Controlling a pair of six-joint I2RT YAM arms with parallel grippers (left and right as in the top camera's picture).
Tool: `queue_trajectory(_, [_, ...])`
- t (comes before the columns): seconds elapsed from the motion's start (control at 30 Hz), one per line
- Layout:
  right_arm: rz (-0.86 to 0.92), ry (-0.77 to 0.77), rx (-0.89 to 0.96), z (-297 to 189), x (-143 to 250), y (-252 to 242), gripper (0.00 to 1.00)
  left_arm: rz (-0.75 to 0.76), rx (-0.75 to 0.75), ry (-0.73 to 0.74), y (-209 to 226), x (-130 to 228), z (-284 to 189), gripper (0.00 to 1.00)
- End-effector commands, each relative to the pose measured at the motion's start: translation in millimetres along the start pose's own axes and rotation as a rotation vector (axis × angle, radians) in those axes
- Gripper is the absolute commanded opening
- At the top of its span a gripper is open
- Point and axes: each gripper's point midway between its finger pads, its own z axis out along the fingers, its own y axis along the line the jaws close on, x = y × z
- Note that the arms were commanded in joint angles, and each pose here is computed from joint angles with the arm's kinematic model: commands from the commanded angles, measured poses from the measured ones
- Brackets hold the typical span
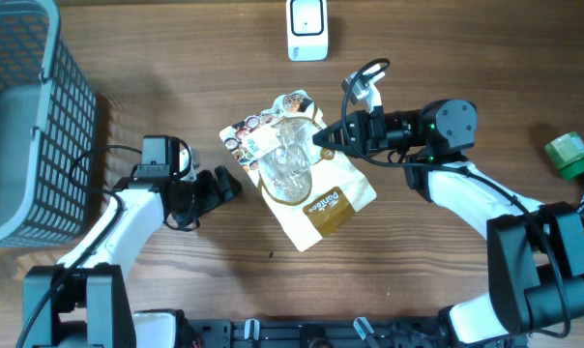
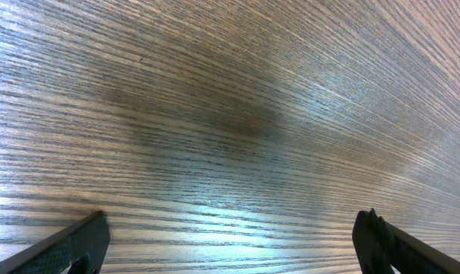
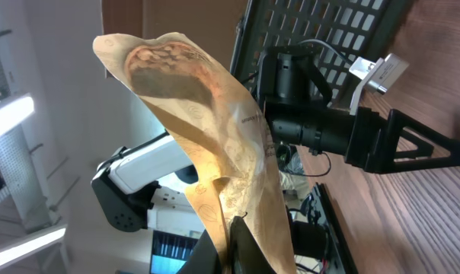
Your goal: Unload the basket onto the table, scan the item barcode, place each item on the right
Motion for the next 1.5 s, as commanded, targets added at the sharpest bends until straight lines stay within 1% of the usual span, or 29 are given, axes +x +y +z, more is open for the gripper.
queue_trajectory(0.0, [0.023,-0.039,0.022,-3.0,-8.2,-15.6,0.05,-0.038,-0.092,0.041,26.6,14.5,11.0,1.0])
queue_trajectory(0.07, [0.075,-0.086,0.064,-5.0,-13.7,-41.6,0.05,-0.038,-0.088,0.042,25.7,14.6,10.9,1.0])
queue_trajectory(0.17, [0.178,-0.181,0.196,-11.8,-15.8,-95.6,0.05,-0.038,-0.069,0.049,21.9,15.1,10.7,1.0])
queue_trajectory(0.2, [0.195,-0.195,0.224,-13.5,-15.3,-105.4,0.05,-0.038,-0.056,0.056,19.7,16.2,10.8,1.0])
queue_trajectory(0.4, [0.198,-0.271,0.316,-21.1,-22.6,-131.1,0.04,-0.041,-0.02,0.077,13.0,19.5,10.3,1.0])
queue_trajectory(0.5, [0.27,-0.317,0.455,-33.1,-14.5,-167.8,0.05,-0.03,0.1,0.1,-14.2,14.9,3.4,1.0])
queue_trajectory(0.6, [0.352,-0.304,0.577,-43.0,6.0,-204.1,0.05,-0.008,0.208,0.105,-45.7,1.2,-12.7,1.0])
queue_trajectory(0.7, [0.395,-0.285,0.587,-42.3,14.5,-216.5,0.05,0.016,0.289,0.101,-72.2,-12.1,-30.5,1.0])
queue_trajectory(0.77, [0.403,-0.288,0.6,-43.3,15.7,-221.9,0.05,0.031,0.413,0.112,-100.0,-18.4,-46.2,1.0])
queue_trajectory(0.8, [0.403,-0.29,0.602,-43.5,15.6,-222.3,0.05,0.022,0.45,0.113,-107.2,-20.5,-49.2,1.0])
queue_trajectory(0.9, [0.406,-0.287,0.602,-42.9,16.4,-222.4,0.05,0.031,0.473,0.097,-113.3,-24.8,-50.1,1.0])
queue_trajectory(1.0, [0.409,-0.285,0.604,-42.5,17.3,-222.7,0.05,0.058,0.476,0.104,-118.5,-21.6,-46.3,1.0])
queue_trajectory(1.03, [0.412,-0.288,0.606,-42.8,17.1,-223.1,0.05,0.069,0.475,0.11,-120.7,-19.5,-42.9,0.92])
queue_trajectory(1.07, [0.419,-0.294,0.611,-43.5,16.9,-223.9,0.05,0.086,0.478,0.115,-123.8,-17.1,-38.0,0.52])
queue_trajectory(1.1, [0.42,-0.296,0.614,-43.9,16.7,-224.5,0.05,0.109,0.482,0.121,-127.7,-13.8,-30.9,0.26])
queue_trajectory(1.13, [0.423,-0.298,0.614,-43.9,16.7,-224.5,0.05,0.124,0.485,0.132,-130.7,-10.0,-24.0,0.06])
queue_trajectory(1.17, [0.433,-0.299,0.613,-43.9,17.0,-224.5,0.05,0.124,0.481,0.156,-132.8,-4.1,-15.3,0.04])
queue_trajectory(1.27, [0.446,-0.302,0.611,-43.2,17.3,-224.5,0.05,0.1,0.453,0.237,-133.5,13.1,8.6,0.04])
queue_trajectory(1.47, [0.451,-0.303,0.61,-43.2,17.4,-224.5,0.05,0.042,0.406,0.347,-127.3,34.6,44.1,0.04])
